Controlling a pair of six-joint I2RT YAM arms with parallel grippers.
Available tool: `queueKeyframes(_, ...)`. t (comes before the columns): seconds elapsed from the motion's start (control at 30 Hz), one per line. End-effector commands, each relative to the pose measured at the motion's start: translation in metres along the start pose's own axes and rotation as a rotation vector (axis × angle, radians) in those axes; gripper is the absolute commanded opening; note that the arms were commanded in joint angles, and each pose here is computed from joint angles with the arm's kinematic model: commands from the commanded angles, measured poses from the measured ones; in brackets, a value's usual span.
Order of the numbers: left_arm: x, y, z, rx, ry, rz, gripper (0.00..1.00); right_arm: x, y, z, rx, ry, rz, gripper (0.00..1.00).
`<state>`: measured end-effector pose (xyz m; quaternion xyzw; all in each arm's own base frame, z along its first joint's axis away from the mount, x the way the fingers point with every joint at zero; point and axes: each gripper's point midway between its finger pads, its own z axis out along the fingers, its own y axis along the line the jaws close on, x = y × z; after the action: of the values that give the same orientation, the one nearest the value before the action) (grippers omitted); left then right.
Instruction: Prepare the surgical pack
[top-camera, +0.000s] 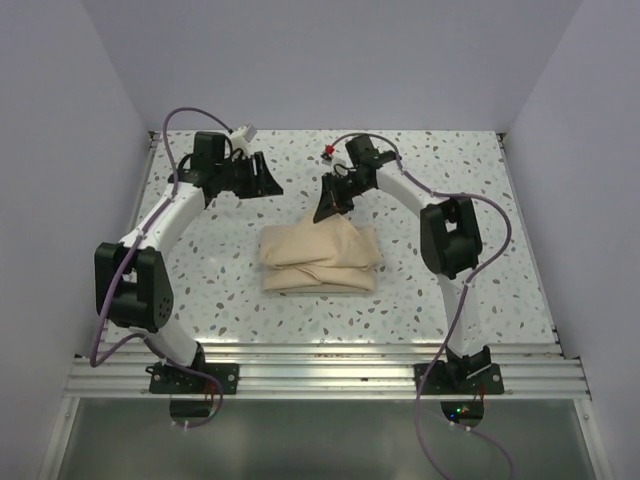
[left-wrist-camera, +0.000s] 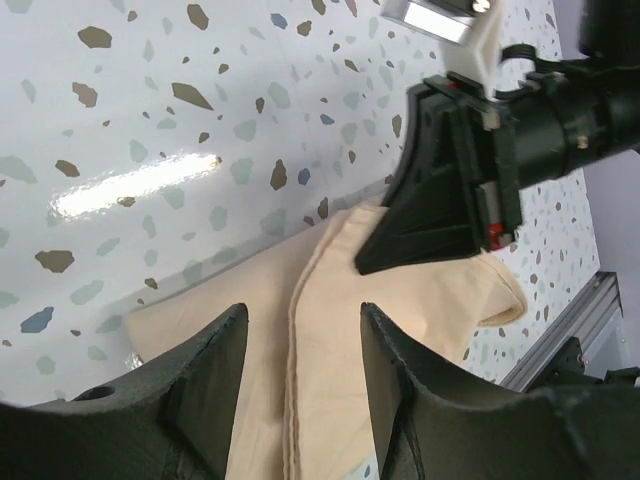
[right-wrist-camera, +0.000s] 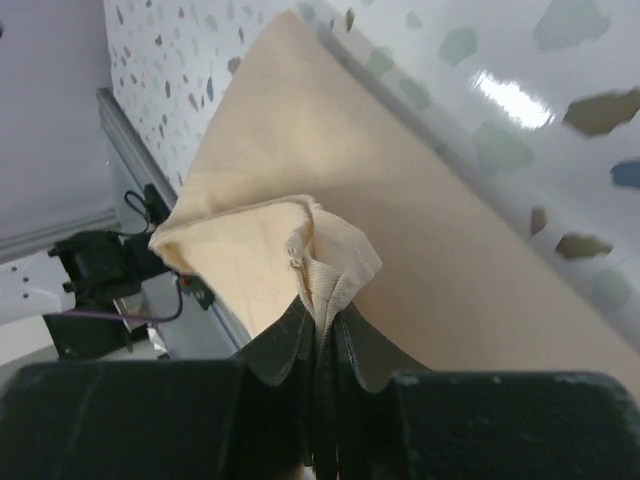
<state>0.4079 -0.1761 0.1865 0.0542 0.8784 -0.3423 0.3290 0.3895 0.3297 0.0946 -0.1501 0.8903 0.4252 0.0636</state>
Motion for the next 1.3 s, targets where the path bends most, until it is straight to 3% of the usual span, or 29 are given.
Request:
queueKeyframes(0.0, -0.007, 0.0, -0.021, -0.014, -0.035, -0.009, 0.52, 0.021, 0.062, -0.046, -0.066, -0.02, -0.077, 0.11)
queueKeyframes(0.13, -0.009, 0.0, -0.033, -0.019, -0.049, -0.019, 0.52, 0.071, 0.09, -0.054, -0.074, 0.046, -0.105, 0.13)
queueKeyframes(0.37, 0.011, 0.013, -0.033, -0.045, -0.006, -0.046, 0.51, 0.177, 0.098, -0.06, -0.025, 0.186, -0.109, 0.44)
queueKeyframes(0.43, 0.019, 0.019, -0.03, -0.056, 0.009, -0.056, 0.51, 0.209, 0.089, -0.058, -0.009, 0.257, -0.086, 0.58)
queueKeyframes(0.53, 0.028, 0.027, -0.026, -0.075, 0.034, -0.073, 0.5, 0.231, 0.084, -0.07, 0.022, 0.301, -0.089, 0.65)
queueKeyframes(0.6, 0.03, 0.031, -0.025, -0.09, 0.045, -0.074, 0.5, 0.214, 0.091, -0.088, 0.067, 0.229, -0.169, 0.77)
queueKeyframes(0.67, 0.036, 0.039, -0.021, -0.118, 0.069, -0.09, 0.5, 0.185, 0.071, -0.104, 0.234, 0.11, -0.154, 0.99)
queueKeyframes(0.8, 0.059, 0.058, -0.015, -0.18, 0.141, -0.132, 0.47, 0.125, 0.013, -0.141, 0.407, -0.117, 0.083, 0.99)
queueKeyframes(0.87, 0.072, 0.065, -0.012, -0.194, 0.174, -0.147, 0.45, 0.113, -0.01, -0.147, 0.464, -0.162, 0.177, 0.99)
queueKeyframes(1.03, 0.103, 0.093, -0.011, -0.309, 0.253, -0.177, 0.24, 0.11, -0.073, -0.147, 0.636, -0.166, 0.35, 0.99)
queueKeyframes(1.1, 0.118, 0.105, -0.009, -0.357, 0.292, -0.196, 0.15, 0.119, -0.098, -0.137, 0.7, -0.112, 0.39, 0.91)
queueKeyframes(1.27, 0.143, 0.107, -0.002, -0.352, 0.342, -0.225, 0.05, 0.126, -0.123, -0.115, 0.718, -0.019, 0.398, 0.44)
